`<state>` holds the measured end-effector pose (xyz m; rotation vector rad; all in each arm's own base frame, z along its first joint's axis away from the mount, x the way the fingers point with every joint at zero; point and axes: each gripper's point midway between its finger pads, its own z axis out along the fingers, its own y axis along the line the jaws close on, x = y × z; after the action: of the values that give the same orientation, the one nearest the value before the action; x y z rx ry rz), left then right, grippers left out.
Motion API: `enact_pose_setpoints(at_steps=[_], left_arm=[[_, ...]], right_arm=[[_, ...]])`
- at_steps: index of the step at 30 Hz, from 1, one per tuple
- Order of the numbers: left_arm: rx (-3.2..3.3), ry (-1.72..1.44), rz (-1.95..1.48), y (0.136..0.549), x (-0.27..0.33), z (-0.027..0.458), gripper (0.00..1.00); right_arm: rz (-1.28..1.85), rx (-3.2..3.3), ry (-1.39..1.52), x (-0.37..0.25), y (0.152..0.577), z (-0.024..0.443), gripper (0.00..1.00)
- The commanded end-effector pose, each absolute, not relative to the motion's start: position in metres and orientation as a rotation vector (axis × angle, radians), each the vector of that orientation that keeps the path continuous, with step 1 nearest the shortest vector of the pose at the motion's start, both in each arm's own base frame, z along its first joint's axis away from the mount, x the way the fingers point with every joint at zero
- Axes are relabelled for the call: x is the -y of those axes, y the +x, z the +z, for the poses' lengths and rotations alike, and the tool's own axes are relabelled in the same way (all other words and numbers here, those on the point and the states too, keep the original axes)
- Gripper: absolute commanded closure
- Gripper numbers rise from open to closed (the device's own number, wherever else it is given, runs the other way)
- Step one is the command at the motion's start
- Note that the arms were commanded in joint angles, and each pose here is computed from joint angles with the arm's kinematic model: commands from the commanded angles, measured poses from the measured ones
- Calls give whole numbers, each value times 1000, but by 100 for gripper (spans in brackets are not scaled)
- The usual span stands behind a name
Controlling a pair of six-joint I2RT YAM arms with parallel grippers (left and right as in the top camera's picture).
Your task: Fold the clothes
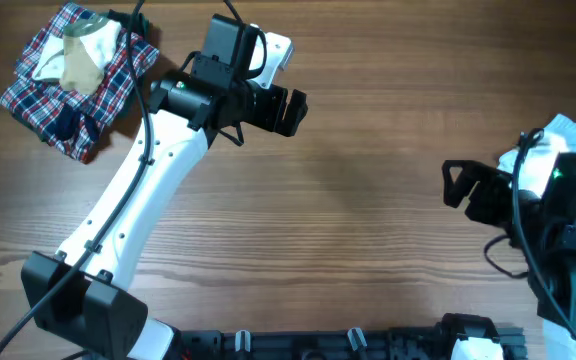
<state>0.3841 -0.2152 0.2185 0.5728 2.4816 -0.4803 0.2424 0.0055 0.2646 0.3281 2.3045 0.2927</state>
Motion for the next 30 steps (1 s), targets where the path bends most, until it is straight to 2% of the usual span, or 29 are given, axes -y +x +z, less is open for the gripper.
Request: enact_pose_setpoints(at_steps=[1, 6, 9, 21, 30], left_arm=[[-2489, 602, -488, 382, 218, 213, 0], [-2489, 602, -488, 382, 218, 213, 0], [-2489, 602, -488, 382, 218, 213, 0], [-2489, 602, -488, 382, 218, 213, 0], [-2489, 602, -488, 382, 218, 213, 0]], right_arm=[[272, -2226, 214, -7, 257, 279, 0], [226, -2029, 107, -8, 260, 298, 0], [196, -1875, 57, -9, 247, 284, 0], [214, -1423, -101, -26, 239, 244, 0], [201, -1416, 3, -12, 239, 224, 0]])
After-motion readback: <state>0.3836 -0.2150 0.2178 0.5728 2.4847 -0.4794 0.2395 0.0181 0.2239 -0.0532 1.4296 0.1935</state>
